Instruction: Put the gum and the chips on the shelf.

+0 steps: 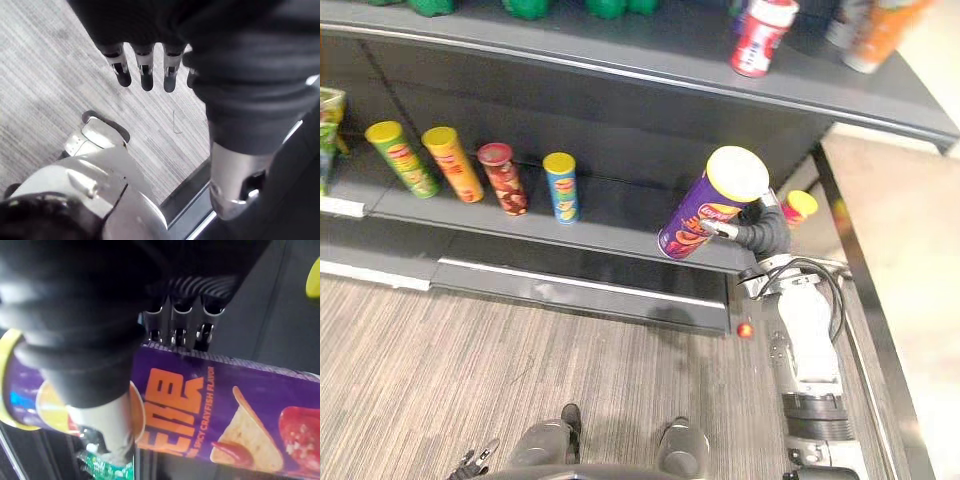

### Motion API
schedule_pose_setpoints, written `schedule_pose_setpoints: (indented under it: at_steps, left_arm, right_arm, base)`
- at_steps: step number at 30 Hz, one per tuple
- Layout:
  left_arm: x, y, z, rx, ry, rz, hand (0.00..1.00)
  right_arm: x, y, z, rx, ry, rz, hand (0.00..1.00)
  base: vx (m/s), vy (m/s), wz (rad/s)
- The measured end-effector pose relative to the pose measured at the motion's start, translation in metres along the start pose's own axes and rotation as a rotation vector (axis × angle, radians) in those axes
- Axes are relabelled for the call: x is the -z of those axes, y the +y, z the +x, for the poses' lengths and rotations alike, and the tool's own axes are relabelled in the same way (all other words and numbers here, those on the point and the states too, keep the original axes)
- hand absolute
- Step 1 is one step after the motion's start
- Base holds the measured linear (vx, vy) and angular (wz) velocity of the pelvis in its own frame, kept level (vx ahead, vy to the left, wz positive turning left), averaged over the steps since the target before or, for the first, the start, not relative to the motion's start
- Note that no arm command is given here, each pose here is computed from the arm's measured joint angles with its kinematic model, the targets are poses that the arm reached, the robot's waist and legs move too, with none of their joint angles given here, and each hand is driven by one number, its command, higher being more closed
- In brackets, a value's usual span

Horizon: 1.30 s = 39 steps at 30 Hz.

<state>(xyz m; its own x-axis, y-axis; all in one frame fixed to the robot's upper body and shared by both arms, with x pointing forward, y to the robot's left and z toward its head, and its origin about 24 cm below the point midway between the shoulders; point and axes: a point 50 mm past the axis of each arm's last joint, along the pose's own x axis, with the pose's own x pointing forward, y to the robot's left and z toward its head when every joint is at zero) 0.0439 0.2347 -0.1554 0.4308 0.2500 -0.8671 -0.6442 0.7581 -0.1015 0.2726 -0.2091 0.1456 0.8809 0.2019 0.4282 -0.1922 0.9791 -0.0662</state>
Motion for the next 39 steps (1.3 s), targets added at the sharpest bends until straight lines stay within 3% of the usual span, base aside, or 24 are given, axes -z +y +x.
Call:
schedule_pose_setpoints:
  at_steps: [4,13,25,34,39]
  left_arm:
    - [0.008,0.009,-0.002,-0.044,0.042,-0.039,0.00]
    - [0.021,-0.003,-0.004,-0.025,0.041,-0.064,0.00]
    - [0.018,-0.004,-0.002,-0.020,0.028,-0.038,0.00]
    - [0.010,-0.016,0.003,0.031,0.017,0.038,0.00]
    - [0.000,-0.031,0.008,0.085,-0.006,0.042,0.00]
  right_arm:
    - [-0.004,0.009,0.002,0.015,-0.036,0.040,1.00]
    - [0.003,0.010,-0.008,0.045,0.005,0.041,1.00]
    - [0.005,0.037,-0.016,-0.073,0.024,-0.003,1.00]
    - [-0.009,0.067,0.014,-0.174,-0.075,-0.009,1.00]
    - [-0.008,0.075,0.040,-0.163,-0.090,-0.095,1.00]
  base:
    - [0.12,-0.282,0.66]
    - [0.13,-0.177,0.18]
    - [-0.01,0.026,0.04]
    - [0.04,0.006,0.02]
    - [0.00,0.007,0.04]
